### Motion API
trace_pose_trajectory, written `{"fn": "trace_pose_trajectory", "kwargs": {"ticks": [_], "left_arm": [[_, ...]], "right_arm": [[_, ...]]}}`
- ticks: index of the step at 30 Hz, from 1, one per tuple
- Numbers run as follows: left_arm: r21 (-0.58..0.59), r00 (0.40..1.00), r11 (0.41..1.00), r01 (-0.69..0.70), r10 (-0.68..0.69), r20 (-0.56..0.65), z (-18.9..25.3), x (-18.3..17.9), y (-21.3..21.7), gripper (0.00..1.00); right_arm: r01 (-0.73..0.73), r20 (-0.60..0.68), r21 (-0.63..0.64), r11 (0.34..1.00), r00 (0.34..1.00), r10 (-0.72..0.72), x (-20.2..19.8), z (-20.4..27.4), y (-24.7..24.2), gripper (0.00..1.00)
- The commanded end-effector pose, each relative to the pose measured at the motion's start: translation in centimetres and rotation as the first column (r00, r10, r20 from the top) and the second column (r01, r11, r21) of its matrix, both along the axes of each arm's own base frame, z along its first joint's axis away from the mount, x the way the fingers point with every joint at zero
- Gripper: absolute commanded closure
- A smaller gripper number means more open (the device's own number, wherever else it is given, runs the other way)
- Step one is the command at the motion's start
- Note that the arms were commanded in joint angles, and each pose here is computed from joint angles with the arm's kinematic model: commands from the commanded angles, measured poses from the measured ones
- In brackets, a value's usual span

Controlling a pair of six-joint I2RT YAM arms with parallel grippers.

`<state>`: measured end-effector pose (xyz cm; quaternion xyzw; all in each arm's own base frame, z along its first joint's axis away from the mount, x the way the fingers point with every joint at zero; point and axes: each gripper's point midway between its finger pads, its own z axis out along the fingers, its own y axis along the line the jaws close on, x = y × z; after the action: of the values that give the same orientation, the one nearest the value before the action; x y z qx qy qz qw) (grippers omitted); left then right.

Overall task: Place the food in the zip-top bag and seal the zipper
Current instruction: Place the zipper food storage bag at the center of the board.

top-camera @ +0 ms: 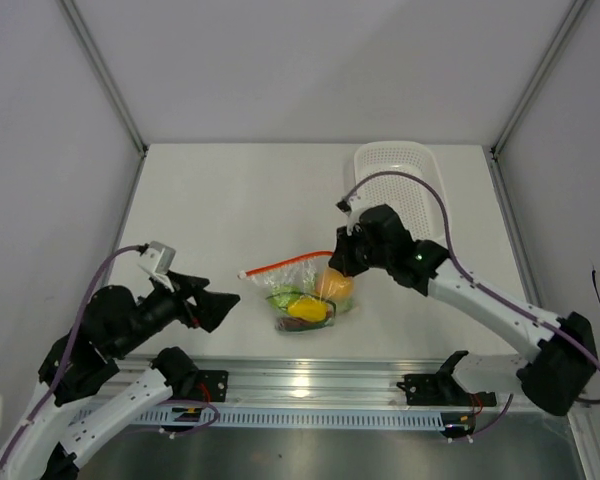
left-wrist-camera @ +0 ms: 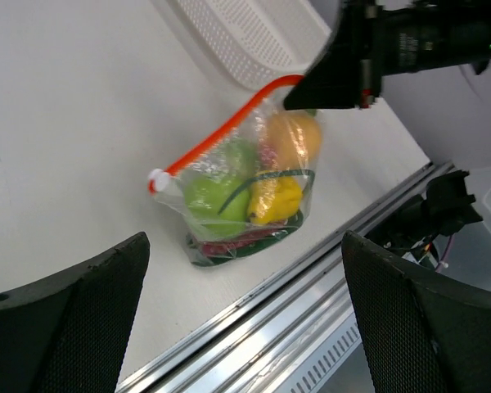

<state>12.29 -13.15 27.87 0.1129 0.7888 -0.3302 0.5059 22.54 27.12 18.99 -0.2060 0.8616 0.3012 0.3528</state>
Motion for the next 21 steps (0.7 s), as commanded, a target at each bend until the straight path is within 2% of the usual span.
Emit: {"fn": "trace_pose_trajectory", "kwargs": {"ticks": [1, 4, 7, 9, 10, 12, 15, 17, 21], "left_arm": [[-0.088, 0.997, 0.995, -0.044, 0.050, 0.064, 2.1, 0.1, 0.8, 0.00], [-0.101, 0.998, 0.994, -0.033, 0.039, 0.056, 1.9, -0.5, 0.9, 0.01], [-0.102, 0.999, 0.995, -0.022, 0.025, 0.031, 1.4, -0.9, 0.7, 0.01], [-0.109, 0.999, 0.994, -0.021, 0.024, 0.022, 1.2, -1.1, 0.8, 0.01], [-0.113, 1.000, 0.994, 0.005, -0.004, 0.014, 1.1, -1.4, 0.4, 0.01], [-0.125, 1.000, 0.992, 0.025, -0.024, 0.013, 1.0, -1.7, 0.1, 0.00], [-0.126, 0.999, 0.991, 0.038, -0.037, 0.011, 0.8, -1.8, -0.1, 0.01], [-0.127, 0.999, 0.991, 0.042, -0.041, 0.006, 0.6, -1.7, -0.3, 0.00], [-0.129, 0.999, 0.990, 0.052, -0.053, -0.008, 0.3, -1.5, -0.8, 0.01]], "right_arm": [[0.091, 0.077, -0.037, 0.995, 0.993, -0.088, 5.4, 2.2, 1.8, 1.00], [0.179, 0.099, -0.142, 0.974, 0.981, -0.166, 8.9, 1.6, 1.2, 0.98], [0.210, 0.120, -0.203, 0.956, 0.975, -0.189, 12.3, 1.1, 1.7, 0.85], [0.198, 0.081, -0.189, 0.962, 0.979, -0.185, 13.9, 0.4, 2.4, 0.76], [0.198, 0.072, -0.182, 0.963, 0.980, -0.188, 14.6, 0.2, 2.4, 0.63], [0.213, 0.055, -0.189, 0.958, 0.977, -0.207, 16.0, -0.5, 2.3, 0.46], [0.227, 0.089, -0.183, 0.957, 0.973, -0.214, 16.7, 0.7, 2.4, 0.35], [0.249, 0.135, -0.152, 0.957, 0.964, -0.229, 16.7, 2.8, 1.9, 0.01], [0.317, 0.204, -0.143, 0.937, 0.936, -0.286, 15.9, 6.1, -0.4, 0.01]]}}
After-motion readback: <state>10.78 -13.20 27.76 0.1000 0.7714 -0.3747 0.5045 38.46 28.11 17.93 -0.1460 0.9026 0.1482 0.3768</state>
